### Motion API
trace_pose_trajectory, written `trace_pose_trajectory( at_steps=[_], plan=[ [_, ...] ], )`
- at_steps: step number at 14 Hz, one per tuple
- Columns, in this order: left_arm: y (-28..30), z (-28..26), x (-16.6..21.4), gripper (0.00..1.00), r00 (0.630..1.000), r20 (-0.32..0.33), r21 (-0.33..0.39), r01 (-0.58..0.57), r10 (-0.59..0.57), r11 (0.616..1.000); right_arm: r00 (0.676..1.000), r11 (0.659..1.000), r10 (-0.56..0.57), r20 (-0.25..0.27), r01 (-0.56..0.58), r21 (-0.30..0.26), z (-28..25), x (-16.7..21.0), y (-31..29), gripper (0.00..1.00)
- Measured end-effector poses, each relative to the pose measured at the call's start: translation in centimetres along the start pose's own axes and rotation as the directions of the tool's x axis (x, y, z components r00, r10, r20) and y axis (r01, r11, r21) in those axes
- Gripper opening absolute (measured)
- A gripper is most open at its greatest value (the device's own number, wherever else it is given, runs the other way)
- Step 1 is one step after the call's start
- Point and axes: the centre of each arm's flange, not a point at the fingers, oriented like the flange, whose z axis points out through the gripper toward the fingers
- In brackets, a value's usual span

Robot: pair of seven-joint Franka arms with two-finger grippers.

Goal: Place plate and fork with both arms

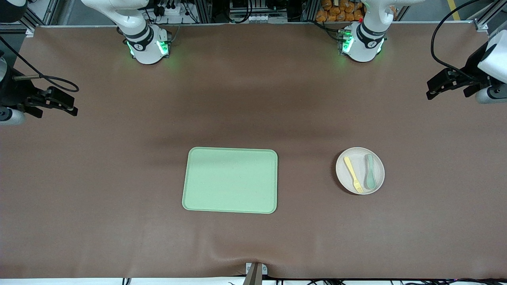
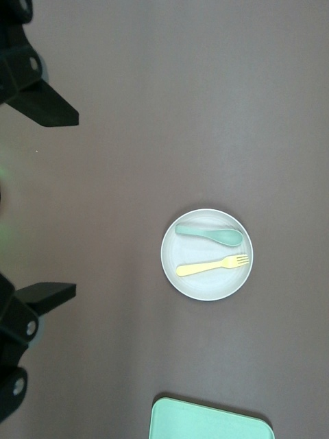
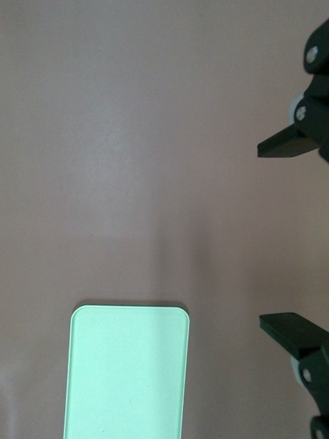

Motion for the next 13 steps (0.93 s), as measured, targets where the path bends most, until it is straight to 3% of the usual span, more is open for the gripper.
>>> trace_pose_trajectory(
  at_steps=[13],
  plan=[
    [0.11,0.29,-0.08,1.00,1.000,0.012,0.002,-0.010,0.010,1.000,1.000,1.000,-0.006,0.000,0.006,0.000,0.00,0.00,0.01,1.00]
  ],
)
